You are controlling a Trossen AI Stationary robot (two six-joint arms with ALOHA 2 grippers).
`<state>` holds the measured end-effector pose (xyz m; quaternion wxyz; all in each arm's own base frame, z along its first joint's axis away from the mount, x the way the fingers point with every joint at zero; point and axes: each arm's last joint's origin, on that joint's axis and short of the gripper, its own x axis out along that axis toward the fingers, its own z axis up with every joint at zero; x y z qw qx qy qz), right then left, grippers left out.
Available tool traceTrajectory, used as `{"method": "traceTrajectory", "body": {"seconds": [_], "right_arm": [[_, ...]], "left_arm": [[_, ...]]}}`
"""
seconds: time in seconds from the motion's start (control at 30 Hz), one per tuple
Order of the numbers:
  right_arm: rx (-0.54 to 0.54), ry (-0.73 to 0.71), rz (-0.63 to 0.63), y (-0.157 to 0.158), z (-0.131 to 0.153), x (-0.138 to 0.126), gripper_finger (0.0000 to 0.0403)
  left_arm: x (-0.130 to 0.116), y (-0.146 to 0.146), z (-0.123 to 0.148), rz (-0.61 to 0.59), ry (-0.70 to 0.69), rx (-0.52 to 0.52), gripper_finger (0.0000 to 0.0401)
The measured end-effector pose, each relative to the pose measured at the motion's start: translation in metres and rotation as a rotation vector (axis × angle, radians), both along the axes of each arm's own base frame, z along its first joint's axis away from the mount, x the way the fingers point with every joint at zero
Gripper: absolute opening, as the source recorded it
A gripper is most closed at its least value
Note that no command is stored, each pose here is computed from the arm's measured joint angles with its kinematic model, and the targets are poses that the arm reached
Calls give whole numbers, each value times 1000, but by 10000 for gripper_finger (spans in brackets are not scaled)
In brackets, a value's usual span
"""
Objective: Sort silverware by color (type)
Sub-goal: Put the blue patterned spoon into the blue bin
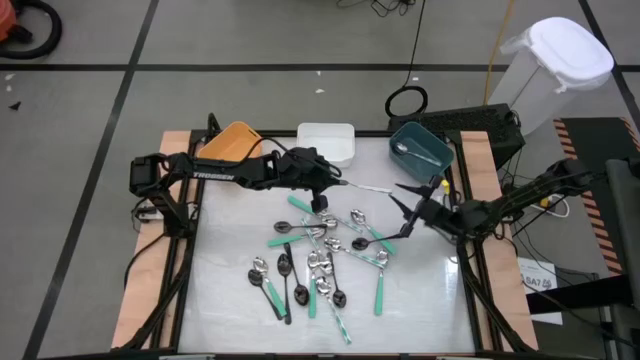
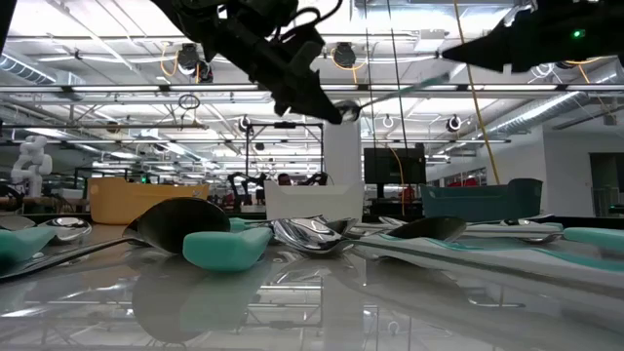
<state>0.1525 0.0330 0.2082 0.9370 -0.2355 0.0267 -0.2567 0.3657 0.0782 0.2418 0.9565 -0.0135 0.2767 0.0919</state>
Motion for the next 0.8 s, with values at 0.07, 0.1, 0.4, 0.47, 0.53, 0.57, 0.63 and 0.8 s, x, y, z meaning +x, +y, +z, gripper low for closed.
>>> {"method": "traceTrajectory", "body": {"seconds": [0.07, 0.1, 0.4, 0.47, 0.53, 0.57, 0.63, 0.8], "right_arm": [[-20, 117, 6, 3, 0, 7, 165], [-25, 174, 6, 4, -1, 10, 167], [-122, 519, -60, 19, -17, 48, 170], [-182, 570, -94, 23, -20, 58, 171], [-247, 620, -128, 27, -23, 68, 171], [-278, 645, -136, 29, -24, 72, 171], [-337, 696, -126, 32, -26, 80, 168], [-437, 779, -128, 36, -29, 93, 151]], "left_arm": [[-2, 2, -3, 15, 28, -21, 6], [-3, 2, -4, 19, 42, -29, 6], [-7, -9, -12, 23, 137, -89, 6], [-8, -11, -13, 20, 159, -94, 6], [-9, -13, -15, 20, 175, -103, 6], [-9, -14, -15, 20, 179, -105, 6], [-9, -15, -15, 18, 185, -109, 5], [-10, -19, -17, 17, 206, -119, 5]]}}
